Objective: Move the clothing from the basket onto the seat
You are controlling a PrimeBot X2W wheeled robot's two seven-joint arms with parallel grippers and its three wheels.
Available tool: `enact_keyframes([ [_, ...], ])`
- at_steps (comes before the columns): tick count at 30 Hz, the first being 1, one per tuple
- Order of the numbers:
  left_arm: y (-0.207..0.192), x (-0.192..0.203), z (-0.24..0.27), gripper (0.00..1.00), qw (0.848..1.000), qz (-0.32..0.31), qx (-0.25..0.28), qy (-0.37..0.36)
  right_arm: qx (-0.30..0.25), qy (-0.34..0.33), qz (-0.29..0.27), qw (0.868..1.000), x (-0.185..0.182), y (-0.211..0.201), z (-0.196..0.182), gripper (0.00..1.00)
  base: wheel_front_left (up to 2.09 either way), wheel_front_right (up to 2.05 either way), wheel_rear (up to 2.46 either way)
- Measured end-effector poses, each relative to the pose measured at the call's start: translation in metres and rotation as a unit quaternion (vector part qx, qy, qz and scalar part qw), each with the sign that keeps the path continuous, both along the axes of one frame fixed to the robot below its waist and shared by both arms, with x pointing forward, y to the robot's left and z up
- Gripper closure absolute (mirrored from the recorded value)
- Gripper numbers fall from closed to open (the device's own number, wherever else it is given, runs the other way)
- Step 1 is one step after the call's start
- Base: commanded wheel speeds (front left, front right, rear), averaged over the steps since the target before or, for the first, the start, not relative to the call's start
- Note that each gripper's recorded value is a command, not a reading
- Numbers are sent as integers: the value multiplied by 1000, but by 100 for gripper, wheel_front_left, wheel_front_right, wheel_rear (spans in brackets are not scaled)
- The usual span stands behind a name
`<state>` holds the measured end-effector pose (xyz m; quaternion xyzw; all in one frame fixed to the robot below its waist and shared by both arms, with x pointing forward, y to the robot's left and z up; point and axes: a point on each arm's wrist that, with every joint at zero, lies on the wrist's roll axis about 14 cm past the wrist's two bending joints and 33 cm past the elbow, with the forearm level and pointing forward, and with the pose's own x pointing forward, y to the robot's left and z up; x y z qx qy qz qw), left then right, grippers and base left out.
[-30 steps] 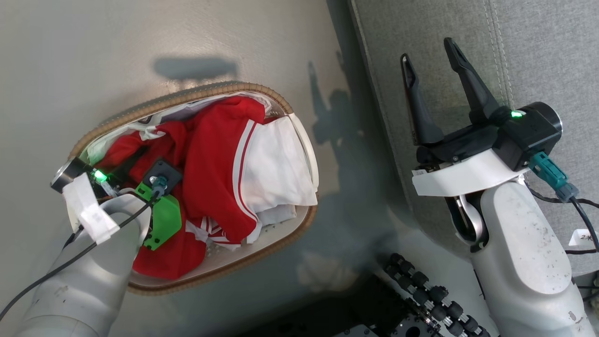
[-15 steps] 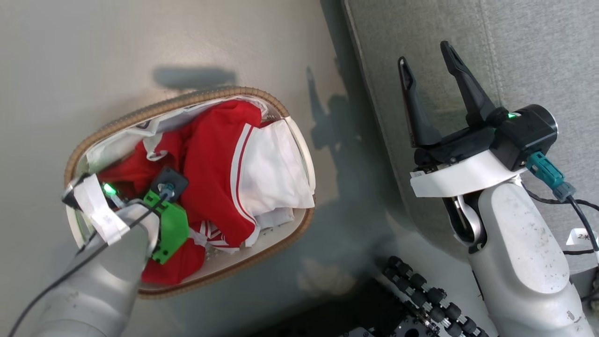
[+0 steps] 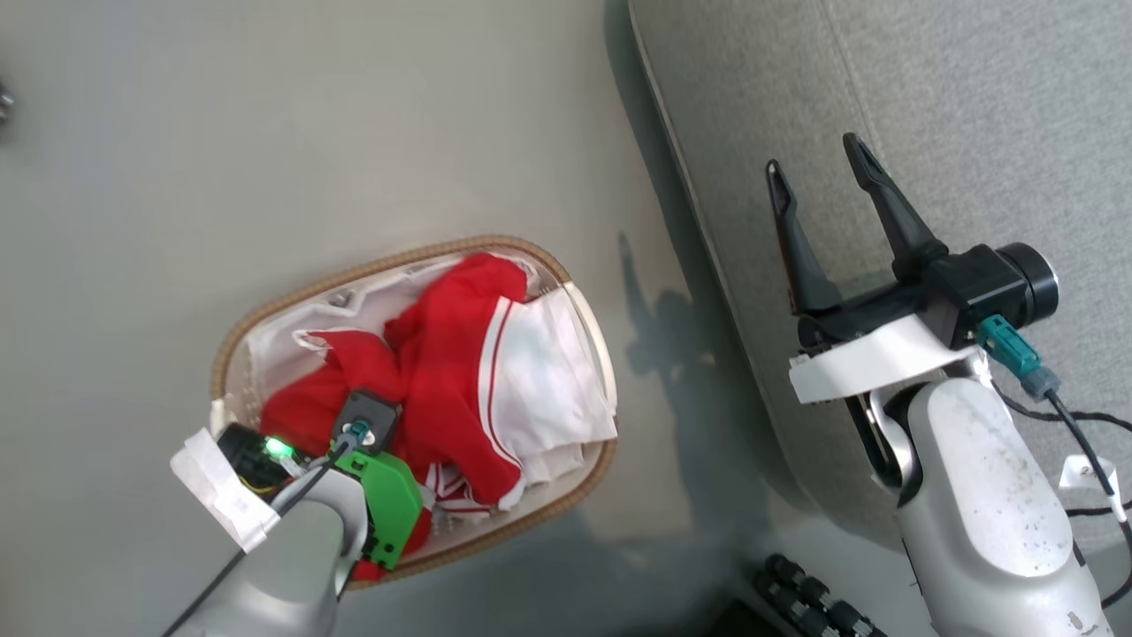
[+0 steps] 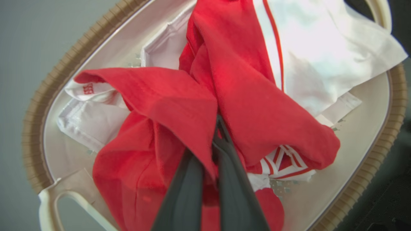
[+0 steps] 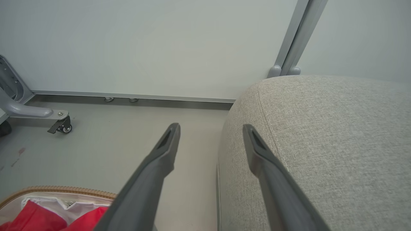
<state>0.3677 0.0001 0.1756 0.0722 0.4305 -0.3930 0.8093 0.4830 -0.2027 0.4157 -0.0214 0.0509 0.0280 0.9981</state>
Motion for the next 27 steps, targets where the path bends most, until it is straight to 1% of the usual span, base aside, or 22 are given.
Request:
enact_keyframes([
  [6,-3,3,45,100,997,50,-39,-37,5,-18,0,1000,-15,5,23,0,0,0,0],
  [9,-2,7,69,100,994,73,-57,-64,10,-27,1,1000,-22,7,33,0,0,0,0],
  [16,3,16,128,100,979,118,-98,-136,32,-41,14,999,-45,23,51,0,0,0,0],
  [20,2,19,164,100,967,128,-123,-183,40,-45,25,998,-60,33,59,0,0,0,0],
  [23,2,26,195,100,954,138,-143,-224,43,-54,29,997,-70,37,68,0,0,0,0],
  [27,3,39,246,100,929,154,-179,-286,46,-65,43,996,-84,46,77,0,0,0,0],
])
